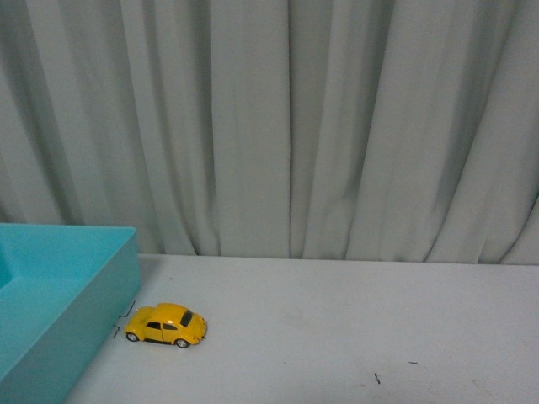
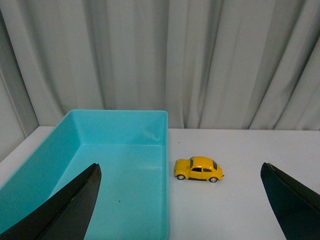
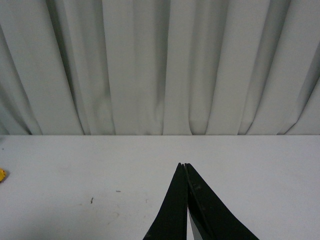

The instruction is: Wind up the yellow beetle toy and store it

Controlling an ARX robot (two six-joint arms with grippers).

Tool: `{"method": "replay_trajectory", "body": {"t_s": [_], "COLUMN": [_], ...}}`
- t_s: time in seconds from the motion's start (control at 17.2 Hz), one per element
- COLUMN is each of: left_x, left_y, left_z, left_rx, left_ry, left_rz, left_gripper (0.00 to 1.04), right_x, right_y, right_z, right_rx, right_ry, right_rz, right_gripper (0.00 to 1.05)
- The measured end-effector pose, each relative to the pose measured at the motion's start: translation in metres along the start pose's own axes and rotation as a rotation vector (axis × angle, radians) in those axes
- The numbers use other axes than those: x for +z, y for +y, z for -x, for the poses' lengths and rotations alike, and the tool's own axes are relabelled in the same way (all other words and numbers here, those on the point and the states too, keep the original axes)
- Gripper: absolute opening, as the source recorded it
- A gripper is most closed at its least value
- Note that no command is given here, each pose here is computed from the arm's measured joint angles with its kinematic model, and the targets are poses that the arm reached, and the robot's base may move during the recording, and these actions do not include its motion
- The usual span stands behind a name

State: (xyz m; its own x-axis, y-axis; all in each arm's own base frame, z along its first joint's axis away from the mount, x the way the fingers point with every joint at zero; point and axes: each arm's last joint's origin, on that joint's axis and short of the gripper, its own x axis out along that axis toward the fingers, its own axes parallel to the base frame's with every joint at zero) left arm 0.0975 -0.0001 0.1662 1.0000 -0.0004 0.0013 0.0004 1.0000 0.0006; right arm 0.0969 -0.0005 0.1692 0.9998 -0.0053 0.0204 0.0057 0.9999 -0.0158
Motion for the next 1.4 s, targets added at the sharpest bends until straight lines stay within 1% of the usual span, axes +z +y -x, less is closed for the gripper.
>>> {"method": "replay_trajectory", "body": {"t_s": [0.06,0.29,0.35,0.41,0.52,0.58,0.7,0.76,0.81,0.87,0.93,0.99,1.05,1.11,1.16,1.22,1.28,1.4], "left_x": [0.0,0.0,0.0,0.0,0.0,0.0,0.0,-0.001,-0.001,0.006,0.018,0.035,0.059,0.089,0.106,0.112,0.114,0.116], "left_y": [0.0,0.0,0.0,0.0,0.0,0.0,0.0,0.0,-0.001,-0.003,-0.003,0.0,0.003,0.006,0.008,0.009,0.01,0.005], "left_z": [0.0,0.0,0.0,0.0,0.0,0.0,0.0,0.0,0.002,-0.001,-0.005,-0.009,-0.016,-0.029,-0.043,-0.057,-0.082,-0.143], "left_rx": [0.0,0.0,0.0,0.0,0.0,0.0,0.0,0.002,0.055,0.132,0.193,0.24,0.251,0.241,0.22,0.195,0.184,0.126], "left_ry": [0.0,0.0,0.0,0.0,0.0,0.0,0.0,0.008,0.187,0.38,0.465,0.434,0.345,0.242,0.196,0.196,0.224,0.302], "left_rz": [0.0,0.0,0.0,0.0,0.0,0.0,0.0,0.004,0.074,0.149,0.227,0.316,0.366,0.377,0.355,0.32,0.264,0.14], "left_gripper": [0.98,0.98,0.98,0.98,0.98,0.98,0.98,0.98,0.98,0.98,0.98,0.98,0.98,0.98,0.98,0.98,0.98,0.98], "right_x": [-0.004,-0.003,-0.003,-0.003,-0.003,-0.003,-0.003,-0.003,-0.003,-0.003,-0.003,-0.003,-0.003,-0.003,-0.002,-0.003,-0.003,-0.003], "right_y": [0.0,0.0,0.0,0.0,0.0,0.0,0.0,0.0,0.0,0.0,0.0,0.0,0.0,0.0,0.0,0.0,0.0,0.0], "right_z": [0.0,0.0,0.0,0.0,0.0,0.0,0.0,0.0,0.0,0.0,0.0,0.0,0.0,0.0,0.0,0.0,0.0,0.0], "right_rx": [0.001,0.001,0.001,0.001,0.001,0.001,0.001,0.001,0.001,0.0,0.003,-0.001,0.0,0.001,-0.001,0.001,0.0,-0.001], "right_ry": [0.028,0.016,0.017,0.016,0.016,0.017,0.016,0.016,0.017,0.017,0.016,0.017,0.017,0.016,0.015,0.017,0.016,0.016], "right_rz": [0.0,-0.001,0.0,0.0,0.0,-0.001,0.0,0.0,0.0,-0.001,-0.002,-0.001,-0.001,-0.001,-0.002,-0.001,-0.001,-0.001], "right_gripper": [0.02,0.02,0.03,0.12,0.35,0.44,0.67,0.76,0.86,0.95,1.0,0.97,0.98,0.98,0.98,0.98,0.98,0.98]}}
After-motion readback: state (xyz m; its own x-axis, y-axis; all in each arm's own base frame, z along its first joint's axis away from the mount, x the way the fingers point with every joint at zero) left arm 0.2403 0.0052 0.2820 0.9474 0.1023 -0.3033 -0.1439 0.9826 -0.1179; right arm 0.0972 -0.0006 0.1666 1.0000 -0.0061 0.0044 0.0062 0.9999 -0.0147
